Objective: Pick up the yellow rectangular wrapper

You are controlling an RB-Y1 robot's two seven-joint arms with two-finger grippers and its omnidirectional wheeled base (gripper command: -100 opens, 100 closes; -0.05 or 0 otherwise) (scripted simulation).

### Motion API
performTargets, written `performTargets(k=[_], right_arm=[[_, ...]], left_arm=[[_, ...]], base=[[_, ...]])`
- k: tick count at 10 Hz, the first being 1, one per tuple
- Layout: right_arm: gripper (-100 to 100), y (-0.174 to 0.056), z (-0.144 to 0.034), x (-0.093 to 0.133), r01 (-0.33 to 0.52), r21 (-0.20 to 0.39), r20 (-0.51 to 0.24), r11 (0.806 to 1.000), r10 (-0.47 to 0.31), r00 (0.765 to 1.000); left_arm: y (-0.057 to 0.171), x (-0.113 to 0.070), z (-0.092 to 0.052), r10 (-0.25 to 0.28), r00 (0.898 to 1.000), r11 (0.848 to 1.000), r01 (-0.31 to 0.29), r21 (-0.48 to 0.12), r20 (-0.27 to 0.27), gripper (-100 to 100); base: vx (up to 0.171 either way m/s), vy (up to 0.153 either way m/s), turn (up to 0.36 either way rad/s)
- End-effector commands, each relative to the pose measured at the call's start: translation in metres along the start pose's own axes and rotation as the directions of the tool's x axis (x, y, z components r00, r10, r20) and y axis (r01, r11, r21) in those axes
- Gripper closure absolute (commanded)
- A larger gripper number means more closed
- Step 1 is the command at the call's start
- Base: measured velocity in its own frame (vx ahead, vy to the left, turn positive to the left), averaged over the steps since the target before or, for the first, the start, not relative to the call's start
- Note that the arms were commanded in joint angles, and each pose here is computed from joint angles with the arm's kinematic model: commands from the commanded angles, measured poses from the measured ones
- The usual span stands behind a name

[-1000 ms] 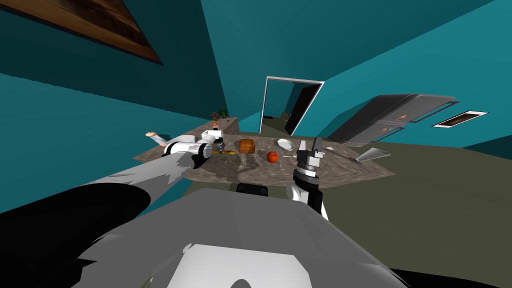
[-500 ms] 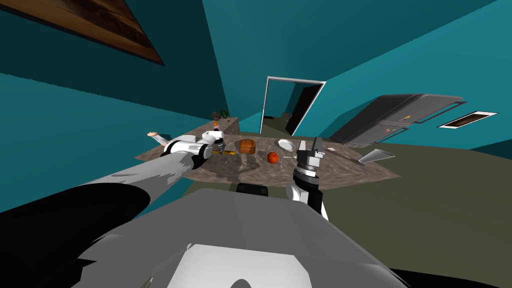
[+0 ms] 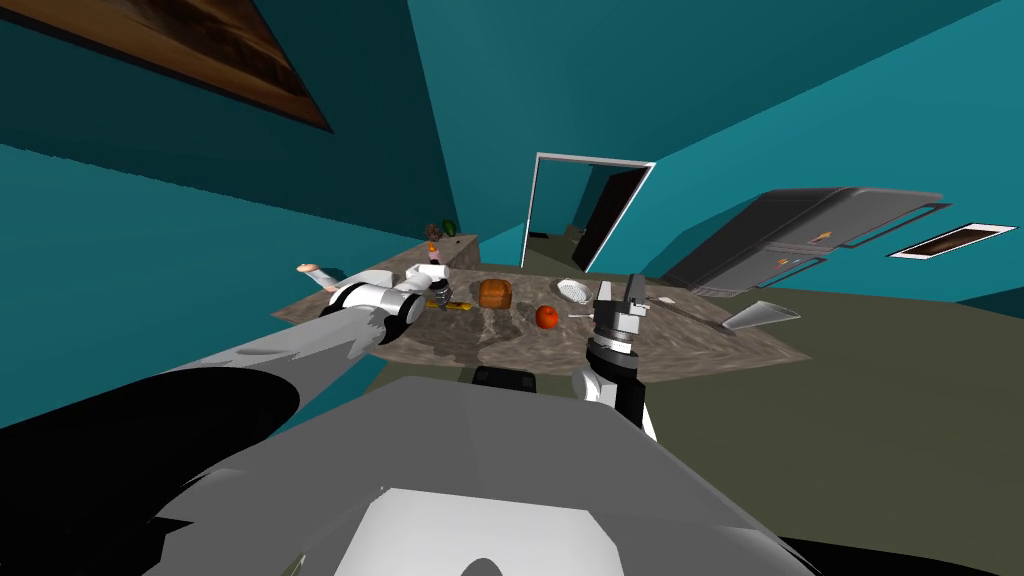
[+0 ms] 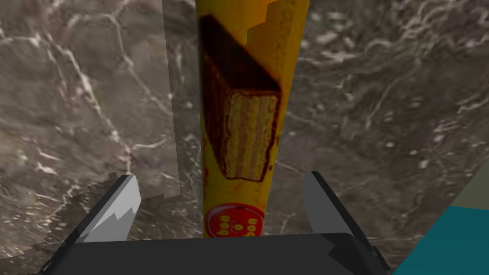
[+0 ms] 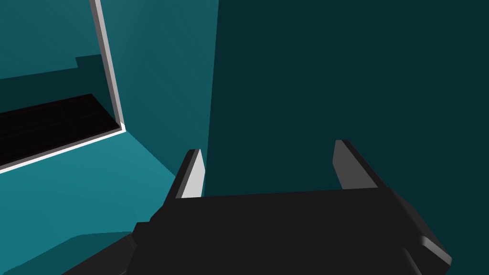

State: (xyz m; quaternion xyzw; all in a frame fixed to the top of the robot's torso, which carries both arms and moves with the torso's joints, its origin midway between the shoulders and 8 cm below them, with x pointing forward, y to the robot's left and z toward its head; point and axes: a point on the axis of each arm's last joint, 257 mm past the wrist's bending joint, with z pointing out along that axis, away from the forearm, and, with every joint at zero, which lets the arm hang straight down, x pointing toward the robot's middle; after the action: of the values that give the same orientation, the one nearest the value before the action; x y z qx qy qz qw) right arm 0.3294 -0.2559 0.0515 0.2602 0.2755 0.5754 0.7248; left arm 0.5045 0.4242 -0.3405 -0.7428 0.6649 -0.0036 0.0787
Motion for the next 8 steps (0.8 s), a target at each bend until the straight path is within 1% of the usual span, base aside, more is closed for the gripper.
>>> performTargets(k=[1,3,4,5,8], right_arm=[[0,0.0000,0.0000,0.0000,0.000,0.000,0.000,1.000,0.000,1.000],[0,0.0000,0.0000,0.0000,0.000,0.000,0.000,1.000,0.000,1.000],[0,0.0000,0.0000,0.0000,0.000,0.000,0.000,1.000,0.000,1.000],[0,0.0000,0.0000,0.0000,0.000,0.000,0.000,1.000,0.000,1.000],[0,0.0000,0.0000,0.0000,0.000,0.000,0.000,1.000,0.000,1.000]], left_arm=[[0.0008,0.0004,0.0019,0.005,1.000,1.000,-0.005,-0.001,0.004,-100],[0.0036,0.0033,0.0071,0.008,1.000,1.000,-0.008,-0.003,0.000,-100],[0.0026,0.0019,0.0050,0.007,1.000,1.000,-0.007,-0.004,0.002,-100],[0.0024,0.0020,0.0054,0.007,1.000,1.000,-0.007,-0.002,0.002,100],[0.0027,0.0022,0.0054,0.008,1.000,1.000,-0.008,-0.003,0.001,100]], base=[[0.013,0.000,0.007],[0.013,0.001,0.020],[0.007,0.000,0.006],[0.000,0.000,0.000],[0.000,0.000,0.000]])
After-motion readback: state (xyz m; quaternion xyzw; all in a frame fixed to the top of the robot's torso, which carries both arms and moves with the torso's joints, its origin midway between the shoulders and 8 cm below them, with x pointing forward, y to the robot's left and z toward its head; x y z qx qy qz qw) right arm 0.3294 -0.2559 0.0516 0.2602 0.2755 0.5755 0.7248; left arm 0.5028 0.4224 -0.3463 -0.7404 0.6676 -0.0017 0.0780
